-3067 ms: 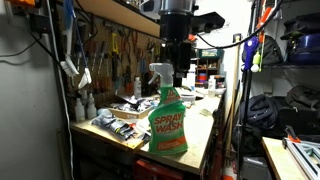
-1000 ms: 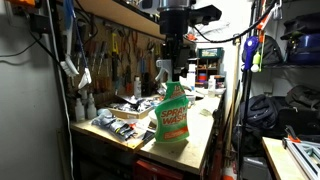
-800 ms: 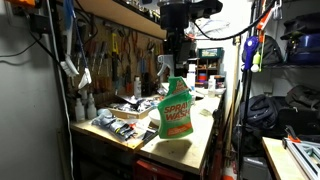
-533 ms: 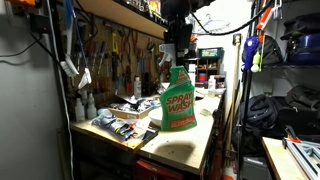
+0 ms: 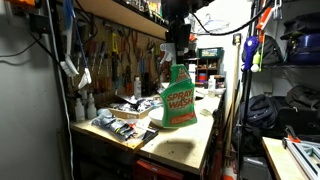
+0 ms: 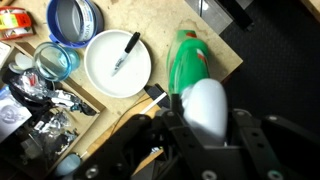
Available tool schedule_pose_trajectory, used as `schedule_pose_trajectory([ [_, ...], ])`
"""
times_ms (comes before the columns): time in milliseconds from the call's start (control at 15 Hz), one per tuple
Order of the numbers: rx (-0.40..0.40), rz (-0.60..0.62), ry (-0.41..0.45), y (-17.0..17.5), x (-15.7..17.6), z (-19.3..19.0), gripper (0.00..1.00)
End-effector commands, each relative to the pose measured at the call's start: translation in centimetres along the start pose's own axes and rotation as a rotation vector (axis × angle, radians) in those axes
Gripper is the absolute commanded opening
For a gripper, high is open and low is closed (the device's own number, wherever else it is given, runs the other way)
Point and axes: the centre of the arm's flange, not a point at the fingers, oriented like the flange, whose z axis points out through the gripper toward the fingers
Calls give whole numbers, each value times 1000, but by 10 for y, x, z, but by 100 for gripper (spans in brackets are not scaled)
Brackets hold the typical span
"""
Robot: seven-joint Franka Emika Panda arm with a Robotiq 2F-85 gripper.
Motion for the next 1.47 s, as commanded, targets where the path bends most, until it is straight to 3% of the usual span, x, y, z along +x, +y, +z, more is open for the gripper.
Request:
schedule_pose_trajectory([
  [0,-13,125,11,43,-18,-36,12],
  [133,-23,199,54,69,-23,-43,12],
  [667,-66,554,29,183,-43,-46,12],
  [867,-81,626,30,204,-60,-45,12],
  [1133,-43,670,62,217,-96,-36,12],
  [1200,-48,644,37,216,-79,-25,37],
  [1400,-45,667,34,224,-89,-22,37],
])
